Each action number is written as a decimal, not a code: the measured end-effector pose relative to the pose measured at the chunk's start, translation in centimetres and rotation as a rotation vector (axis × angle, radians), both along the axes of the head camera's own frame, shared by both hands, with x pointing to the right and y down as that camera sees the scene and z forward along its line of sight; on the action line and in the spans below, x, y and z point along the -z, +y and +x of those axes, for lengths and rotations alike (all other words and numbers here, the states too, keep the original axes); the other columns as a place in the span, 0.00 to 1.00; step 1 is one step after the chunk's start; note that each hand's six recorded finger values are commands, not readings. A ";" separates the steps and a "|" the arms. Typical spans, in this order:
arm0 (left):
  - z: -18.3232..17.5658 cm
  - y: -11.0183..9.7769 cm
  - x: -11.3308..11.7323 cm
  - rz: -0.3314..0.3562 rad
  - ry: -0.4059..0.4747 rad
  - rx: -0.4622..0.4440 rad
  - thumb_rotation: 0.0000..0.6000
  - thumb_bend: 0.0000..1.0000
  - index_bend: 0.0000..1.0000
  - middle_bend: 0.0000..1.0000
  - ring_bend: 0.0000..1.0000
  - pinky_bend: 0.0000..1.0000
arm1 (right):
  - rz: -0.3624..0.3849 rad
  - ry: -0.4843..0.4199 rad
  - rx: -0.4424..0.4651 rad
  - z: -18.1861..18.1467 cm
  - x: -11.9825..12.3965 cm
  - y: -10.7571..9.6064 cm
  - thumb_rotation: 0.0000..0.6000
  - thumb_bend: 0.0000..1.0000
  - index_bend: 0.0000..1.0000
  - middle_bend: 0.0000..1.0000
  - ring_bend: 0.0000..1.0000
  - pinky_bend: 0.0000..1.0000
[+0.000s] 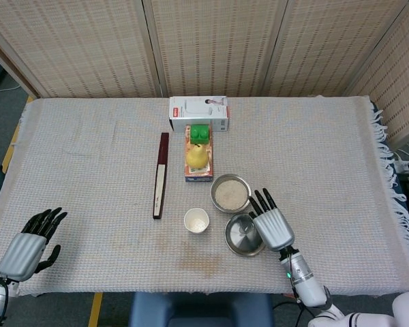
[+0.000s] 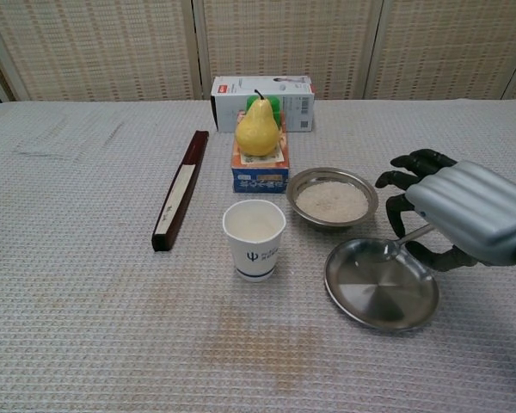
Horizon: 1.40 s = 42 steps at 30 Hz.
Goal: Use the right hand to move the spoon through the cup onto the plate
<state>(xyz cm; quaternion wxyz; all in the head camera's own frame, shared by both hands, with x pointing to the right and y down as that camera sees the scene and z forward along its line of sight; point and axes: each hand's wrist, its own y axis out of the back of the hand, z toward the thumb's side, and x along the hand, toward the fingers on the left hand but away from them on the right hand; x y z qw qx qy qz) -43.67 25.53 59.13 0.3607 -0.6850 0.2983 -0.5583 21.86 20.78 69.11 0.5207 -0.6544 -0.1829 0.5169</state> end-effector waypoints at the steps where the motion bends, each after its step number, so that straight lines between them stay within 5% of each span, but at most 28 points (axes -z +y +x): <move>1: 0.0 0.0 -0.1 -0.001 0.000 -0.001 1.00 0.49 0.00 0.00 0.00 0.12 | -0.010 0.001 0.007 -0.1 -0.3 0.3 1.00 0.44 0.60 0.16 0.00 0.00; 12: 0.0 0.0 -0.2 -0.001 -0.009 0.002 1.00 0.50 0.00 0.00 0.00 0.12 | -0.065 -0.047 0.020 -1.4 -2.5 1.8 1.00 0.44 0.49 0.16 0.00 0.00; 26: -0.2 0.0 -0.1 -0.003 -0.018 0.016 1.00 0.51 0.00 0.00 0.00 0.12 | -0.057 -0.074 0.010 -0.8 -0.6 1.7 1.00 0.30 0.38 0.16 0.00 0.00; 33: -0.3 -0.3 0.4 0.024 0.003 0.020 1.00 0.50 0.00 0.00 0.00 0.12 | 0.040 -0.132 -0.156 3.6 3.9 1.3 1.00 0.26 0.21 0.07 0.00 0.00; 42: -1.4 -1.0 1.2 0.088 -0.002 0.052 1.00 0.48 0.00 0.00 0.00 0.12 | 0.132 -0.040 -0.493 15.5 10.3 2.2 1.00 0.25 0.15 0.01 0.00 0.00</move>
